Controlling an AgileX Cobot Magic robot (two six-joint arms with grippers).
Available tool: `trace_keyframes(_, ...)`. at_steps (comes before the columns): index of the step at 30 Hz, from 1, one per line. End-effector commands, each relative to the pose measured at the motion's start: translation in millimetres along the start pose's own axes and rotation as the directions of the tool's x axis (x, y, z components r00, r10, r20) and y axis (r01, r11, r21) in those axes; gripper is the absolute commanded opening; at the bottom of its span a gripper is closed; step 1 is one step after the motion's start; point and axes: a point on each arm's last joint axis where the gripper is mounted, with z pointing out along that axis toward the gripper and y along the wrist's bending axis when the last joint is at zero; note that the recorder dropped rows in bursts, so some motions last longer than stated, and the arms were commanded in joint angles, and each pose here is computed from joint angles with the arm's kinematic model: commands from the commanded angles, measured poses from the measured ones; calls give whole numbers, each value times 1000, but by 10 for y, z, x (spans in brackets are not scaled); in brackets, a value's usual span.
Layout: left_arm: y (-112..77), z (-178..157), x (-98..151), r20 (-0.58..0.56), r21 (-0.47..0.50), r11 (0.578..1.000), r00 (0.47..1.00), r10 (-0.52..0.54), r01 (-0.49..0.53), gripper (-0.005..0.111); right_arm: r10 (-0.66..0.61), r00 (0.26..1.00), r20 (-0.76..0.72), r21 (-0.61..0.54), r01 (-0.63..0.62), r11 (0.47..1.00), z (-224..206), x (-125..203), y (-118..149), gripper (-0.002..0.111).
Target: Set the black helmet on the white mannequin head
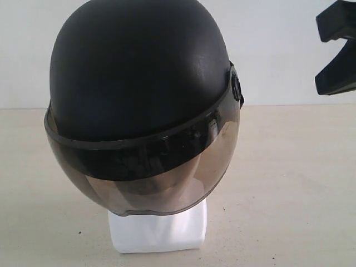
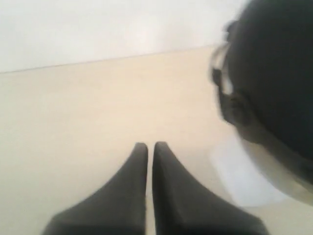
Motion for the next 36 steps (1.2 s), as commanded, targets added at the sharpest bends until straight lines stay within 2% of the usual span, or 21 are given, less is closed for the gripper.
trace_keyframes(1, 153, -384, 337, 139, -208, 967, 983, -119, 147, 4, -2, 1000, 13, 0, 2, 1000, -9, -1, -3, 0)
trace_keyframes(4, 102, -437, 552, 273, -157, 972, 954, -126, 174, 4, -2, 1000, 13, 0, 2, 1000, -9, -1, -3, 0)
trace_keyframes(5, 84, -386, 702, 352, -144, 977, 931, -95, 154, 4, -2, 1000, 13, 0, 2, 1000, -9, -1, -3, 0)
trace_keyframes(6, 78, -325, 785, 383, -139, 979, 920, -85, 148, 4, -2, 1000, 13, 0, 2, 1000, -9, -1, -3, 0)
trace_keyframes(9, 32, 133, 1188, 467, -76, 984, 877, -109, 163, 4, -2, 1000, 13, 0, 2, 1000, -9, -1, -3, 0)
trace_keyframes(10, 34, 232, 1269, 480, -80, 983, 871, -105, 162, 4, 0, 1000, 13, 0, 0, 1000, -9, -1, -3, 0)
trace_keyframes(12, 40, 496, 1542, 441, -100, 983, 893, -92, 151, 4, 0, 1000, 13, 0, 0, 1000, -9, -1, -3, 0)
trace_keyframes(13, 29, 641, 1744, 406, -77, 979, 903, -142, 188, 4, 0, 1000, 13, 0, 0, 1000, -9, -1, -3, 0)
trace_keyframes(14, 4, 728, 1869, 413, -18, 966, 882, -226, 256, 4, -2, 1000, 13, 0, 2, 1000, -9, -1, -3, 0)
trace_keyframes(15, -6, 784, 1958, 418, 8, 958, 869, -263, 286, 4, -2, 1000, 13, 0, 2, 1000, -9, -1, -3, 0)
trace_keyframes(16, -8, 832, 2045, 460, 13, 961, 852, -251, 276, 4, -2, 1000, 13, 0, 2, 1000, -9, -1, -3, 0)
trace_keyframes(17, -4, 864, 2098, 497, -4, 970, 842, -208, 242, 4, -2, 1000, 13, 0, 2, 1000, -9, -1, -3, 0)
trace_keyframes(18, 0, 823, 2058, 575, -27, 981, 806, -141, 191, 4, -2, 1000, 13, 0, 2, 1000, -9, -1, -3, 0)
trace_keyframes(19, -2, 845, 2092, 536, -59, 987, 839, -95, 149, 4, -2, 1000, 13, 0, 2, 1000, -9, -1, -3, 0)
trace_keyframes(20, 1, 846, 2094, 529, -100, 990, 848, -29, 96, 4, -2, 1000, 13, 0, 2, 1000, -9, -1, -3, 0)
trace_keyframes(22, -2, 881, 2156, 454, -126, 991, 891, 20, 42, 4, -1, 1000, 15, -2, 1, 1000, -9, -3, -1, 0)
trace_keyframes(25, -9, 942, 2304, 285, -137, 990, 957, 60, -21, 4, -1, 1000, 15, -2, 1, 1000, -9, -3, -1, 0)
trace_keyframes(36, -9, 940, 2297, 293, -137, 990, 954, 59, -19, 4, -1, 1000, 15, -2, 1, 1000, -9, -3, -1, 0)
